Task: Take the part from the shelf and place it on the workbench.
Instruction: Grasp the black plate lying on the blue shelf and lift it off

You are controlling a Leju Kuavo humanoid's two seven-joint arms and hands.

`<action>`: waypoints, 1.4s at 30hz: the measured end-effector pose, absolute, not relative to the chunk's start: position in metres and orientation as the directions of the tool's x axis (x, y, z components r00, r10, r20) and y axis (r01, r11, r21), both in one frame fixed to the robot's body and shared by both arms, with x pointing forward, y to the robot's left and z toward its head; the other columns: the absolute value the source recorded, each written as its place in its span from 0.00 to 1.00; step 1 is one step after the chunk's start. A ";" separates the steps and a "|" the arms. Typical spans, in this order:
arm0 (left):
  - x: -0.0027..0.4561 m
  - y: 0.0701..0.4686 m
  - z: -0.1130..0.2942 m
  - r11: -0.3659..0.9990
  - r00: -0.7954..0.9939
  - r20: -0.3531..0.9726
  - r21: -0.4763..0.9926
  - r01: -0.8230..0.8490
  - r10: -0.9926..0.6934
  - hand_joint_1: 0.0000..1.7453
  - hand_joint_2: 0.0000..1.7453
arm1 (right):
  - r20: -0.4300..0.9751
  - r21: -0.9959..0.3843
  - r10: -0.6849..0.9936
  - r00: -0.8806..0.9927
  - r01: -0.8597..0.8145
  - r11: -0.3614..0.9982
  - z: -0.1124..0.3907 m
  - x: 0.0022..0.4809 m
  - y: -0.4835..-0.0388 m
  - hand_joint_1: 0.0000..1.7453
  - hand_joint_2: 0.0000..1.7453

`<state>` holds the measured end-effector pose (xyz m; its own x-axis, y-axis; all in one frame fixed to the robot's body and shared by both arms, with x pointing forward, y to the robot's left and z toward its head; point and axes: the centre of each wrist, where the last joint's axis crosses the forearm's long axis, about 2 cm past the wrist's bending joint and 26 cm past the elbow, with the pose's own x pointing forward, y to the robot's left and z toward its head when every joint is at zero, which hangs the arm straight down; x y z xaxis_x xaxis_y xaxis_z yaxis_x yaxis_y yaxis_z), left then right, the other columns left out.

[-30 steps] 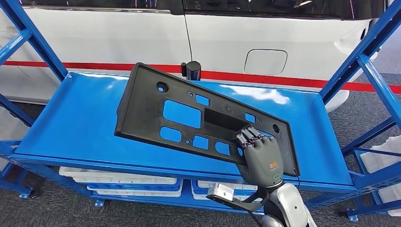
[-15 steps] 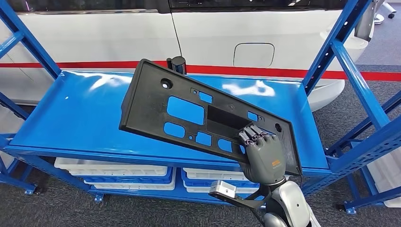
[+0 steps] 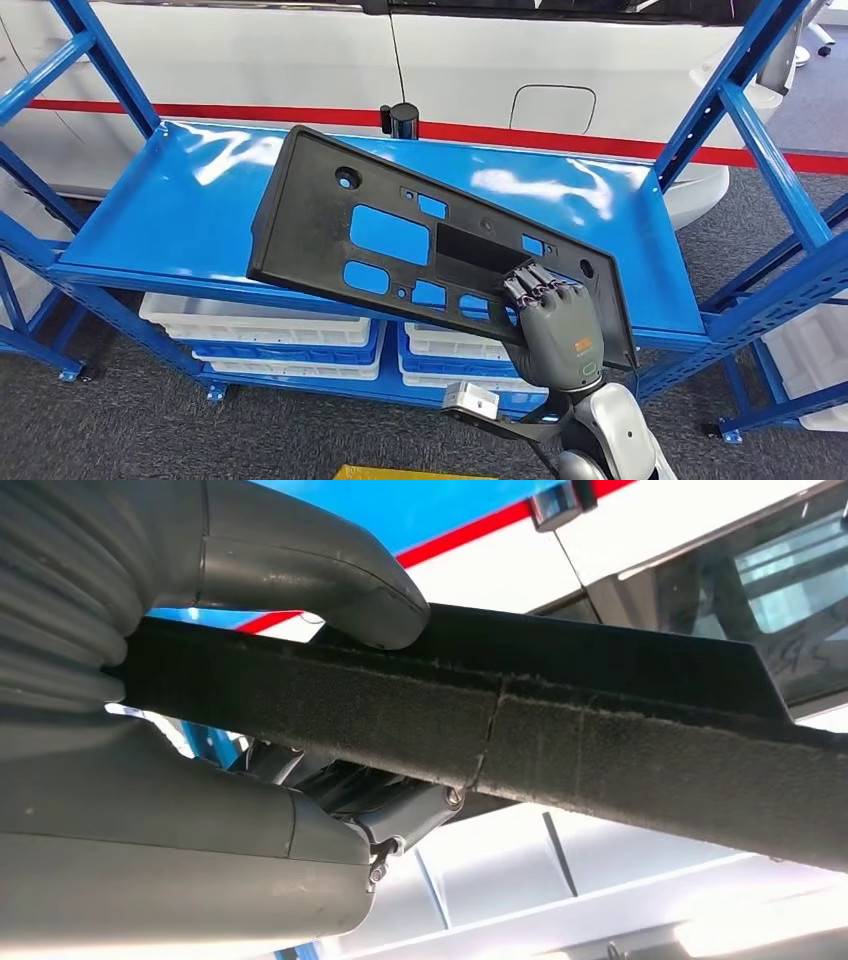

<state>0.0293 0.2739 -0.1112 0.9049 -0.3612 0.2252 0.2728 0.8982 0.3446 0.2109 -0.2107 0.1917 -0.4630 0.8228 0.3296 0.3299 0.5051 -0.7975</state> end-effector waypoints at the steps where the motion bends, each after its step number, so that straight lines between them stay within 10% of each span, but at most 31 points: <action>1: 0.029 0.274 -0.111 0.898 0.904 0.225 0.344 0.274 -0.363 0.00 0.00 | 0.331 -0.798 0.822 -0.463 0.328 0.506 0.192 0.211 -0.211 1.00 1.00; 42: 0.028 0.281 -0.111 0.889 0.899 0.215 0.351 0.294 -0.382 0.00 0.00 | 0.340 -0.770 0.805 -0.486 0.347 0.535 0.203 0.220 -0.203 1.00 1.00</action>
